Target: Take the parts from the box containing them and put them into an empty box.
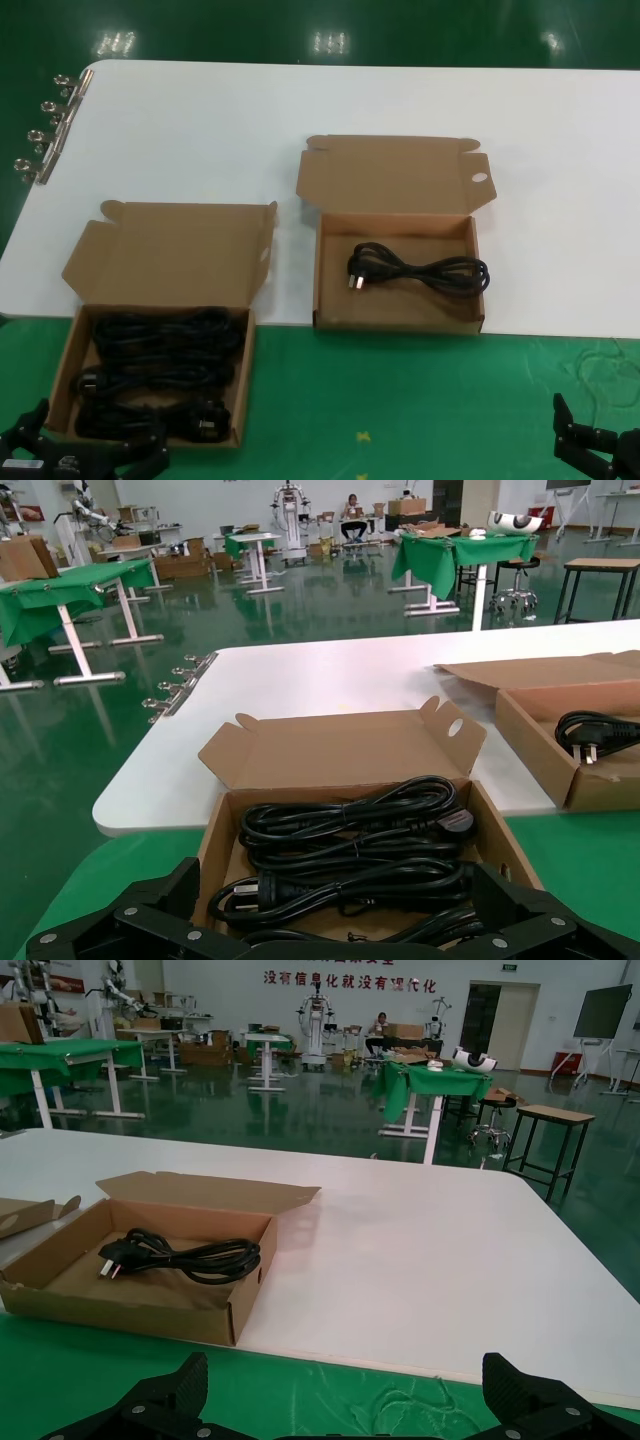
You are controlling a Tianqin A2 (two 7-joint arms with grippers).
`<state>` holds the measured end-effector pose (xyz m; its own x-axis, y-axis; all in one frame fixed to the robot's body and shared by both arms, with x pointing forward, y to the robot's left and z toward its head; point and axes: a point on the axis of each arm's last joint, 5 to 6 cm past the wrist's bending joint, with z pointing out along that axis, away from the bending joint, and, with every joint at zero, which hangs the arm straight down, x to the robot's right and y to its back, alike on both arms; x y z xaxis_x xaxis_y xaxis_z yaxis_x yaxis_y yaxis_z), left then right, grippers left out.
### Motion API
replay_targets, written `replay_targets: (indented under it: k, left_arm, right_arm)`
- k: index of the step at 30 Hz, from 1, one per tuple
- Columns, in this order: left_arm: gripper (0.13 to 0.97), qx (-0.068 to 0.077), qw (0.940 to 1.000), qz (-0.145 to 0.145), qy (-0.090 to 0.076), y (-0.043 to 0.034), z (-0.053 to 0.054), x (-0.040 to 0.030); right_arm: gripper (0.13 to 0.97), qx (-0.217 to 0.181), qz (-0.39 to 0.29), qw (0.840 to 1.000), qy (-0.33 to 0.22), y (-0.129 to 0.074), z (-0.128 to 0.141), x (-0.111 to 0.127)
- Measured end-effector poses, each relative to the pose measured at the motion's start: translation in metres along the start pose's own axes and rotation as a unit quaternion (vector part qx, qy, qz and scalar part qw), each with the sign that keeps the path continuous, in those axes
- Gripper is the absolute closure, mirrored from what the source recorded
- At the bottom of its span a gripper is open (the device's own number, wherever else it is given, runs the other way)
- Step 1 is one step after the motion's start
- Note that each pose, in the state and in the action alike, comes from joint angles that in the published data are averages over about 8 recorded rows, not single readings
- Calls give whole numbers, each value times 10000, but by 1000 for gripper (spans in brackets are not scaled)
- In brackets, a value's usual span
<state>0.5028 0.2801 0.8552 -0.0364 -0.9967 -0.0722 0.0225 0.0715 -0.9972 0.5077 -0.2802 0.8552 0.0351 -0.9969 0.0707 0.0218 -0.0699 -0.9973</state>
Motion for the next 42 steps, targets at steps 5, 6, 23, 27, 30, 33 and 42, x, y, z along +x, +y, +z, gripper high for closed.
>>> replay_targets:
  k: [5,6,23,27,30,33,42]
  left_arm:
    - [132,0,10000,0,0,0,0,0]
    - [132,0,10000,0,0,0,0,0]
    - [132,0,10000,0,0,0,0,0]
    - [132,0,10000,0,0,0,0,0]
    - [132,0,10000,0,0,0,0,0]
    - [132,0,10000,0,0,0,0,0]
    - [132,0,10000,0,0,0,0,0]
  right_arm:
    - [130,0,0,10000,0,0,0,0]
    - [130,0,0,10000,0,0,0,0]
    - [130,0,0,10000,0,0,0,0]
    - [130,0,0,10000,0,0,0,0]
    - [130,0,0,10000,0,0,0,0]
    - [130,0,0,10000,0,0,0,0]
    - [130,0,0,10000,0,0,0,0]
